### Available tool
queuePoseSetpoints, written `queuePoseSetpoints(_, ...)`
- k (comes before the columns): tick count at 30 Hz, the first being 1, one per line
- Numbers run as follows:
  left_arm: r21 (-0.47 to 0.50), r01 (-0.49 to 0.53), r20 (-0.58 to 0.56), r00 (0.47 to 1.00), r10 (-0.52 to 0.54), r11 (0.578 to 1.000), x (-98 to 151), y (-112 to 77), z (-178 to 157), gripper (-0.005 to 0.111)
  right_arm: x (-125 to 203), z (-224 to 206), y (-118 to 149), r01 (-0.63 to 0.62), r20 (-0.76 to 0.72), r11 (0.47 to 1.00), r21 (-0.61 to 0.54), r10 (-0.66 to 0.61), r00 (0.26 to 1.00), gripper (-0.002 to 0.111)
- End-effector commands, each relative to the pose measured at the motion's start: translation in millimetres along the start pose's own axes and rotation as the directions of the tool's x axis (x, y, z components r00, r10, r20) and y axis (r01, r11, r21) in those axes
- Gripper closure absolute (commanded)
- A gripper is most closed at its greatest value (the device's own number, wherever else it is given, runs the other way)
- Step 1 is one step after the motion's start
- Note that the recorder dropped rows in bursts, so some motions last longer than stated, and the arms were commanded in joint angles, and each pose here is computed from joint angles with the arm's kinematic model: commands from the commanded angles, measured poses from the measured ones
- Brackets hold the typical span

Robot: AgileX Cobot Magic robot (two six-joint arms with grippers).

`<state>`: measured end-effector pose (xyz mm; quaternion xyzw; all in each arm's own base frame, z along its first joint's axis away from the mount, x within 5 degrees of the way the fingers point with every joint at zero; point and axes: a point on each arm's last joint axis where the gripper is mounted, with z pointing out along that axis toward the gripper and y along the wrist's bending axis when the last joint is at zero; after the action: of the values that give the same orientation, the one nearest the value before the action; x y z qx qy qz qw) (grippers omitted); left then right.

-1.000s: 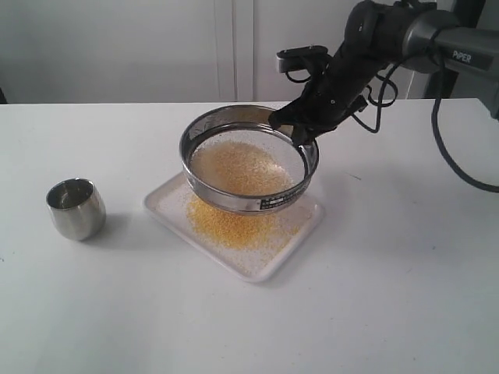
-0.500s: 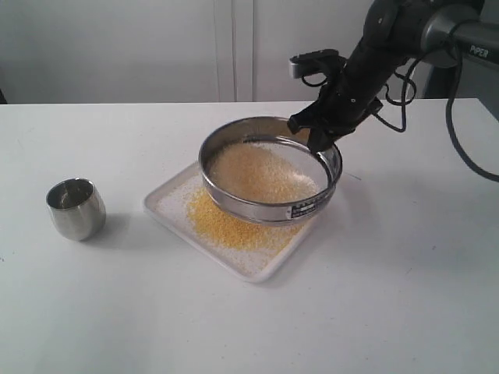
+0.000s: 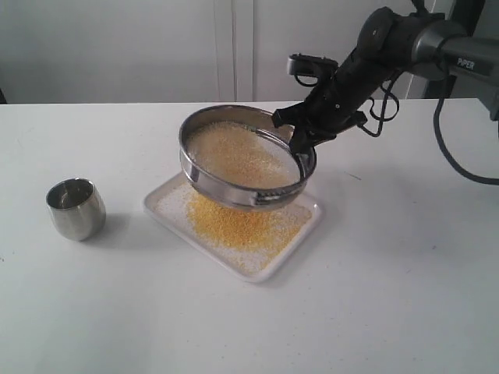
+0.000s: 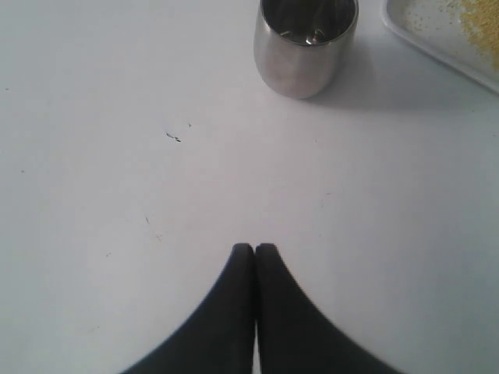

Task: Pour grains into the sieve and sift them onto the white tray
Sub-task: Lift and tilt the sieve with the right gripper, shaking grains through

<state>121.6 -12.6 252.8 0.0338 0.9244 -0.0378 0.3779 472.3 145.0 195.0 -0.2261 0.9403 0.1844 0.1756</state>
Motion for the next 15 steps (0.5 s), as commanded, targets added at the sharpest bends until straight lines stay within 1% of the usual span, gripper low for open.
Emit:
queuePoseSetpoints(1, 0.004, 0.017, -0.006, 1.0, -0.017, 1.0, 2, -0.1, 0, 0.107, -4, -3, 6, -0.128, 0.022, 0.991, -0.033, 0.129, 0.991, 0.108)
queuePoseSetpoints(2, 0.004, 0.017, -0.006, 1.0, -0.017, 1.0, 2, -0.1, 0, 0.107, -2, -2, 10, -0.152, -0.007, 0.987, -0.055, 0.152, 0.988, 0.108)
queuePoseSetpoints(3, 0.004, 0.017, -0.006, 1.0, -0.017, 1.0, 2, -0.1, 0, 0.107, 0, -1, 10, -0.016, -0.023, 0.999, -0.042, 0.015, 1.0, 0.108)
queuePoseSetpoints(4, 0.004, 0.017, -0.006, 1.0, -0.017, 1.0, 2, -0.1, 0, 0.107, 0, -4, 6, 0.193, -0.029, 0.981, 0.003, -0.193, 0.981, 0.108)
queuePoseSetpoints(5, 0.004, 0.017, -0.006, 1.0, -0.017, 1.0, 2, -0.1, 0, 0.107, -1, -7, 2, 0.154, -0.016, 0.988, 0.032, -0.153, 0.988, 0.108)
queuePoseSetpoints(6, 0.004, 0.017, -0.006, 1.0, -0.017, 1.0, 2, -0.1, 0, 0.107, -4, -5, 3, -0.012, 0.023, 1.0, 0.023, 0.012, 1.0, 0.108)
queuePoseSetpoints(7, 0.004, 0.017, -0.006, 1.0, -0.017, 1.0, 2, -0.1, 0, 0.107, -4, -2, 5, -0.166, 0.028, 0.986, -0.017, 0.166, 0.986, 0.108)
queuePoseSetpoints(8, 0.004, 0.017, -0.006, 1.0, -0.017, 1.0, 2, -0.1, 0, 0.107, -2, -1, 5, -0.119, 0.004, 0.993, -0.02, 0.119, 0.993, 0.108)
queuePoseSetpoints(9, 0.004, 0.017, -0.006, 1.0, -0.017, 1.0, 2, -0.1, 0, 0.107, -2, -3, 3, 0.028, -0.002, 1.0, 0.012, -0.028, 1.0, 0.108)
queuePoseSetpoints(10, 0.004, 0.017, -0.006, 1.0, -0.017, 1.0, 2, -0.1, 0, 0.107, -3, -7, -1, 0.123, 0.0, 0.991, 0.058, -0.123, 0.992, 0.108)
queuePoseSetpoints(11, 0.004, 0.017, -0.006, 1.0, -0.017, 1.0, 2, -0.1, 0, 0.107, -4, -7, -4, 0.009, 0.025, 0.998, 0.062, -0.011, 1.0, 0.108)
queuePoseSetpoints(12, 0.004, 0.017, -0.006, 1.0, -0.017, 1.0, 2, -0.1, 0, 0.107, -6, -4, -4, -0.178, 0.06, 0.984, 0.028, 0.176, 0.983, 0.108)
queuePoseSetpoints(13, 0.004, 0.017, -0.006, 1.0, -0.017, 1.0, 2, -0.1, 0, 0.107, -5, -1, 0, -0.273, 0.038, 0.962, -0.02, 0.274, 0.961, 0.108)
queuePoseSetpoints(14, 0.004, 0.017, -0.006, 1.0, -0.017, 1.0, 2, -0.1, 0, 0.107, -2, -2, 3, -0.185, 0.007, 0.982, -0.033, 0.186, 0.983, 0.108)
queuePoseSetpoints(15, 0.004, 0.017, -0.006, 1.0, -0.017, 1.0, 2, -0.1, 0, 0.107, -1, -3, 1, 0.045, -0.006, 0.999, -0.004, -0.045, 0.999, 0.108)
